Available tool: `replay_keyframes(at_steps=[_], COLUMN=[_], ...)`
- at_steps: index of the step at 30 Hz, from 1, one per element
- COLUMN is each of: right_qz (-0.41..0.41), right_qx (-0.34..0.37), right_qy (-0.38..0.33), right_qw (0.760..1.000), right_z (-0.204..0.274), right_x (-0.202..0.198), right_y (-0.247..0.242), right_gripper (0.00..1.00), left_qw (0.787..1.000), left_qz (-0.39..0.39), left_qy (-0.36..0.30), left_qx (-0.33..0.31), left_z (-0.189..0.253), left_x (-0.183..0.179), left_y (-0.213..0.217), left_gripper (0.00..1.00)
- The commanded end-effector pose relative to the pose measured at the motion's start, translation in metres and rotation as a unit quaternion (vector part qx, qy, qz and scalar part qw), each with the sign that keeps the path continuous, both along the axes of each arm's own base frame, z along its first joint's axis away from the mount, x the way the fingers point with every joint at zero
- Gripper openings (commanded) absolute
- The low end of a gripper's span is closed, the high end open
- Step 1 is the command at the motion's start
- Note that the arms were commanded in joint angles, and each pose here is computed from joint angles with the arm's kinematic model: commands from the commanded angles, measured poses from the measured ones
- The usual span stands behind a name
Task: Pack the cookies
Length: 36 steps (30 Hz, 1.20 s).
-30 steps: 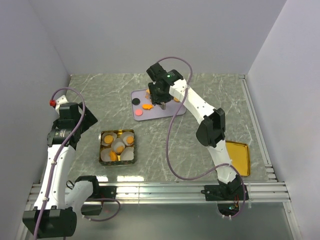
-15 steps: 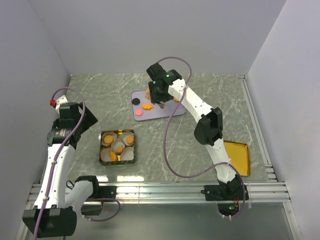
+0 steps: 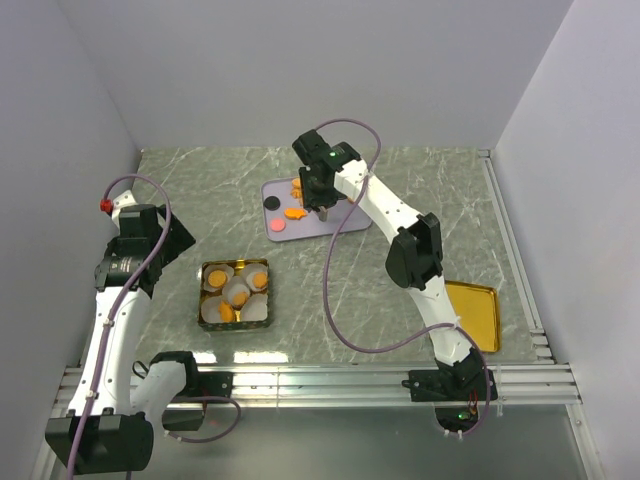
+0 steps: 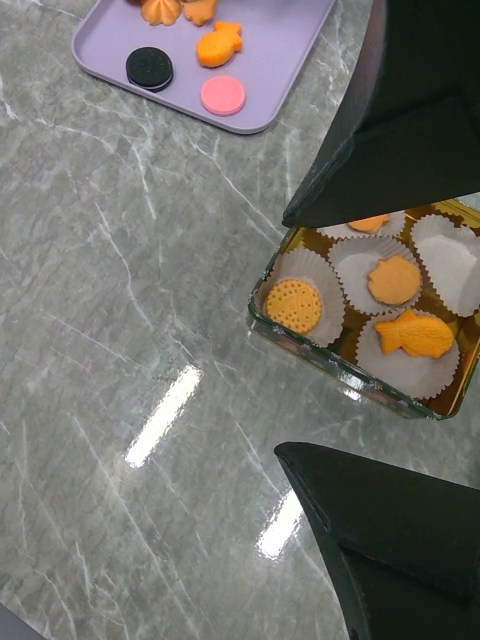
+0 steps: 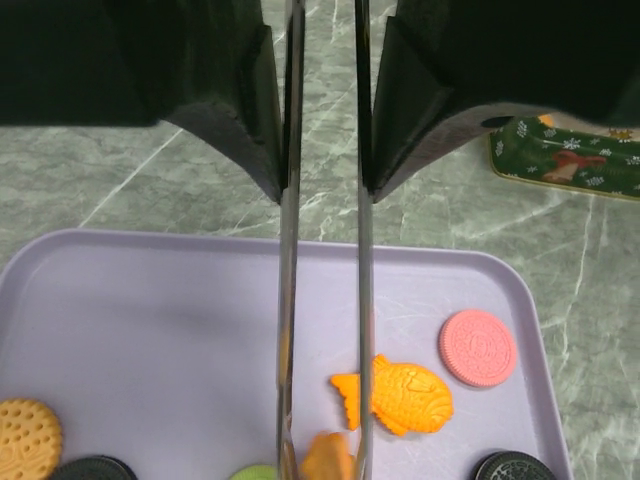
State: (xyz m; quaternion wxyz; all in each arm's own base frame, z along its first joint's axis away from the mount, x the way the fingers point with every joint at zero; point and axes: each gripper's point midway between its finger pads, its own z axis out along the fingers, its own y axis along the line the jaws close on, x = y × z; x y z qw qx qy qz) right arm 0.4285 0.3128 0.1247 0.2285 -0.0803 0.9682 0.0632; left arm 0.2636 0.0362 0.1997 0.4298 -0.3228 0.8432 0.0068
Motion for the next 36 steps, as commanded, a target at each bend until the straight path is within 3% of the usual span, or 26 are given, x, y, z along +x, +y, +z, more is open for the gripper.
replay_keyframes(at_steps=[1, 11, 24, 30, 36], right_qz=[-0.009, -0.015, -0.025, -0.004, 0.07], right_qx=[0.02, 0.018, 0.076, 0.107, 0.135], right_qy=[-0.016, -0.023, -0.077, -0.073, -0.068], right_qw=[1.0, 0.999, 0.994, 0.992, 0.986], right_z=[0.011, 0.024, 0.107, 0.126, 0.134], right_x=[0.007, 0.001, -0.019, -0.052, -0.117], right_y=[0.003, -0.005, -0.015, -0.008, 0.026], right_gripper=[0.41, 0.28, 0.22, 0.21, 0.2], left_qw=[1.0, 1.0, 1.0, 1.0, 1.0], left_qz=[-0.008, -0.008, -0.016, -0.023, -0.029], left_qy=[-0.013, -0.018, -0.018, -0.014, -0.01], left_qx=[0.003, 0.003, 0.002, 0.002, 0.003], left_z=[0.005, 0.007, 0.007, 0.005, 0.004], left_x=[0.004, 0.004, 0.004, 0.005, 0.006], left_y=[0.0, 0.0, -0.004, -0.007, -0.012], left_gripper=[0.94, 0.94, 0.94, 0.95, 0.95])
